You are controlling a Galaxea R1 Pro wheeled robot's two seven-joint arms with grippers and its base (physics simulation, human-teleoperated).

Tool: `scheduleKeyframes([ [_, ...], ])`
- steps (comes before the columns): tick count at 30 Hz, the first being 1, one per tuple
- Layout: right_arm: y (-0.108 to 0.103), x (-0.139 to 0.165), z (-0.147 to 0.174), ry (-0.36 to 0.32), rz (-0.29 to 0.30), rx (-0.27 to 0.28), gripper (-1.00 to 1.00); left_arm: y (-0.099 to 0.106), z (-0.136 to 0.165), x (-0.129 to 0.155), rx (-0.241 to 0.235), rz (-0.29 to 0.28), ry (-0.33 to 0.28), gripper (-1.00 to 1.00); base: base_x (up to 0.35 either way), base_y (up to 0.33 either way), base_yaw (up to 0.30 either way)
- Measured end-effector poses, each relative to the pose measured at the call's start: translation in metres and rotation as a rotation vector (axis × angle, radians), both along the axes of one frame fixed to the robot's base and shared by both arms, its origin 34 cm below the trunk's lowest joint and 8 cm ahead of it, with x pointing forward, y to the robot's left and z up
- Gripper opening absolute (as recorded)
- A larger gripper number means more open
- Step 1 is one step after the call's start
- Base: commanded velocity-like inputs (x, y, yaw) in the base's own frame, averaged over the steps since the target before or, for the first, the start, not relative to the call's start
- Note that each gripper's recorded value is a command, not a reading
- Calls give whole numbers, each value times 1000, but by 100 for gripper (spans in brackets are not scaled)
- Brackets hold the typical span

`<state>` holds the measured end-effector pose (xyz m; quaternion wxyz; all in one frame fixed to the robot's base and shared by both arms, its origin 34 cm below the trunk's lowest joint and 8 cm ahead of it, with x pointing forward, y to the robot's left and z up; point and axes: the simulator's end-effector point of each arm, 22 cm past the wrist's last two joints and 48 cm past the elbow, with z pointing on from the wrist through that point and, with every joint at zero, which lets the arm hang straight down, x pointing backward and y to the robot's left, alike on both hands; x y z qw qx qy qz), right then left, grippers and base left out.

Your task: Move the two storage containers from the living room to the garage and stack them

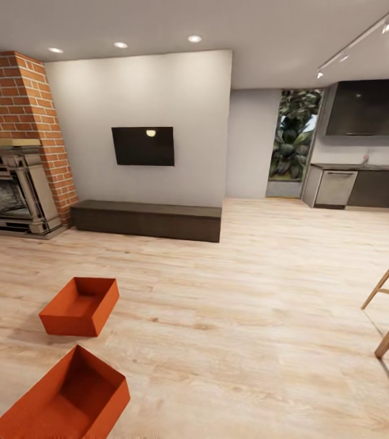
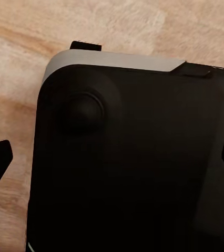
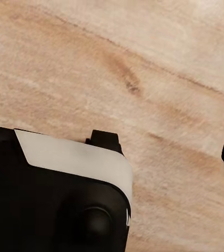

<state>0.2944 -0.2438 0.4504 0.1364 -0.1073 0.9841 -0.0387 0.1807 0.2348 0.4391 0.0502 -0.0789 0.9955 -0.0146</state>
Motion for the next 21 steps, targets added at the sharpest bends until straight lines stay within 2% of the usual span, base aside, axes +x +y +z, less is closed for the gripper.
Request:
scheduleKeyframes([
  [13,0,0,0,0,1,0,100,0,0,0,1,3,0,100,0,0,270],
  [21,0,0,0,0,4,-1,100,0,0,0,0,2,0,100,229,0,43],
])
